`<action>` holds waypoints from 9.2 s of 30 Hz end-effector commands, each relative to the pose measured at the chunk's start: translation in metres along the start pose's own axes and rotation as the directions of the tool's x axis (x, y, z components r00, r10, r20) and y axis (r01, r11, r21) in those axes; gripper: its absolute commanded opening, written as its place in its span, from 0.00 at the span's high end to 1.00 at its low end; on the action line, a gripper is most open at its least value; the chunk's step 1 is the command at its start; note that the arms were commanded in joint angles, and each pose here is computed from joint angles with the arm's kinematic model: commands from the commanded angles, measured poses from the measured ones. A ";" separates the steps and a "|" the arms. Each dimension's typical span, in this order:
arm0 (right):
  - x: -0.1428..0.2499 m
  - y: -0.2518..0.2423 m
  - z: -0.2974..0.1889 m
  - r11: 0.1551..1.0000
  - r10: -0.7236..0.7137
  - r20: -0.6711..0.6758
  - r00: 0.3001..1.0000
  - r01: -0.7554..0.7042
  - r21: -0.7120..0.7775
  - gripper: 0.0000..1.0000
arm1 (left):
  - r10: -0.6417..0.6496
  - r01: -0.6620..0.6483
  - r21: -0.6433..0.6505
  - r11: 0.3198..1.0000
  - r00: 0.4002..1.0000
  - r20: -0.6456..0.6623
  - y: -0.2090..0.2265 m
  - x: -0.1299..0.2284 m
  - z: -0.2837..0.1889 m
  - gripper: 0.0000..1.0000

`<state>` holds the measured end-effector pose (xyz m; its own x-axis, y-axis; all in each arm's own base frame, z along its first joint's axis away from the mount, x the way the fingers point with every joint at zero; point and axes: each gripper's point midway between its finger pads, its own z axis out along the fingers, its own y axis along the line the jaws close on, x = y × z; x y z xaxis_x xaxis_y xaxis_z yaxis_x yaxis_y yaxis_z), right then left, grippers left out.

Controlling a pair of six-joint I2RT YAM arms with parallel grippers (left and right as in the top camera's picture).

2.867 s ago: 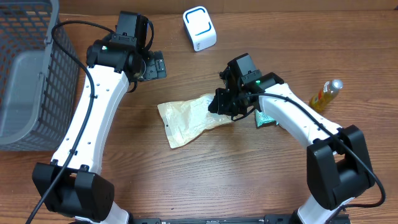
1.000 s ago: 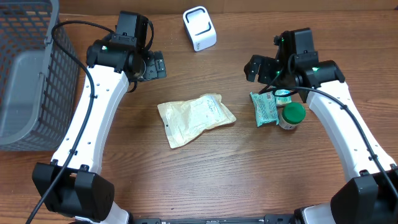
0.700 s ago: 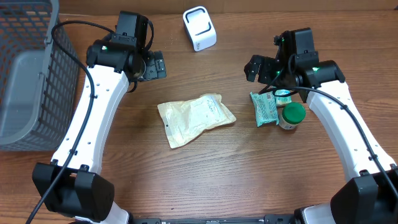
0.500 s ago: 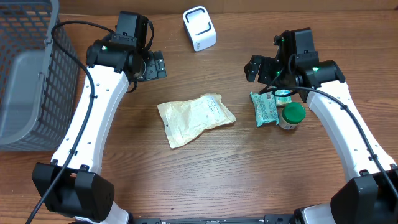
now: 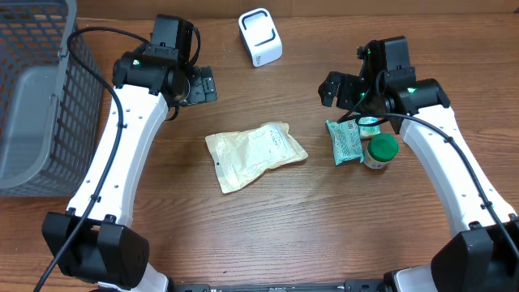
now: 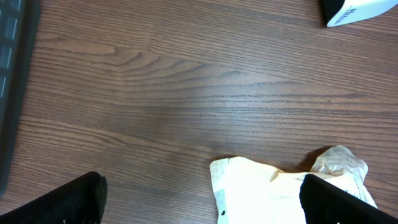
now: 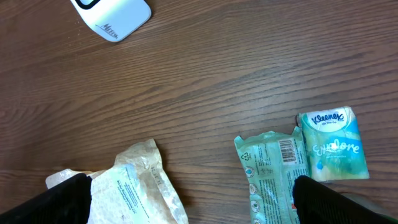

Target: Scan the item barcode

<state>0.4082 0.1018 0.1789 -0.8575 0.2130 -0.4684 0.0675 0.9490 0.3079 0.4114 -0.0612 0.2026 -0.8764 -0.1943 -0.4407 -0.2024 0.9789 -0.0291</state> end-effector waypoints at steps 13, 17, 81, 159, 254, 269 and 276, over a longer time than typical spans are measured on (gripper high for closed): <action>-0.006 0.001 -0.004 1.000 -0.006 0.021 1.000 0.006 0.000 0.00 | 0.015 -0.015 0.004 1.000 0.999 0.030 -0.001 -0.006 -0.009 0.00; -0.006 0.001 -0.004 1.000 -0.006 0.021 1.000 0.006 0.000 0.00 | 0.015 -0.015 0.004 1.000 0.999 0.030 -0.002 -0.006 -0.009 0.00; -0.006 0.001 -0.004 1.000 -0.006 0.021 1.000 0.006 0.000 0.00 | -0.292 0.207 0.206 0.956 0.649 0.702 0.127 0.035 -0.318 0.00; -0.006 0.001 -0.004 1.000 -0.006 0.021 1.000 0.006 0.000 0.00 | -0.236 0.079 0.259 0.963 0.714 0.659 0.091 0.106 -0.130 0.00; -0.006 0.001 -0.004 1.000 -0.006 0.021 1.000 0.006 0.000 0.00 | -0.294 -0.065 0.393 0.917 0.555 0.778 0.066 0.160 -0.032 0.00; -0.006 0.001 -0.004 1.000 -0.006 0.020 1.000 0.006 0.000 0.00 | -0.307 0.012 0.355 0.935 0.529 0.792 0.088 0.154 -0.029 0.00; -0.006 0.001 -0.004 1.000 -0.006 0.021 1.000 0.006 0.000 0.00 | -0.307 0.012 0.355 0.935 0.529 0.792 0.088 0.154 -0.029 0.00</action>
<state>0.4082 0.1018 0.1789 -0.8576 0.2126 -0.4683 0.0670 0.9490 0.3080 0.2461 -0.0079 0.1587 -0.0588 -0.3664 -0.9286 -0.0403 0.9303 -0.3645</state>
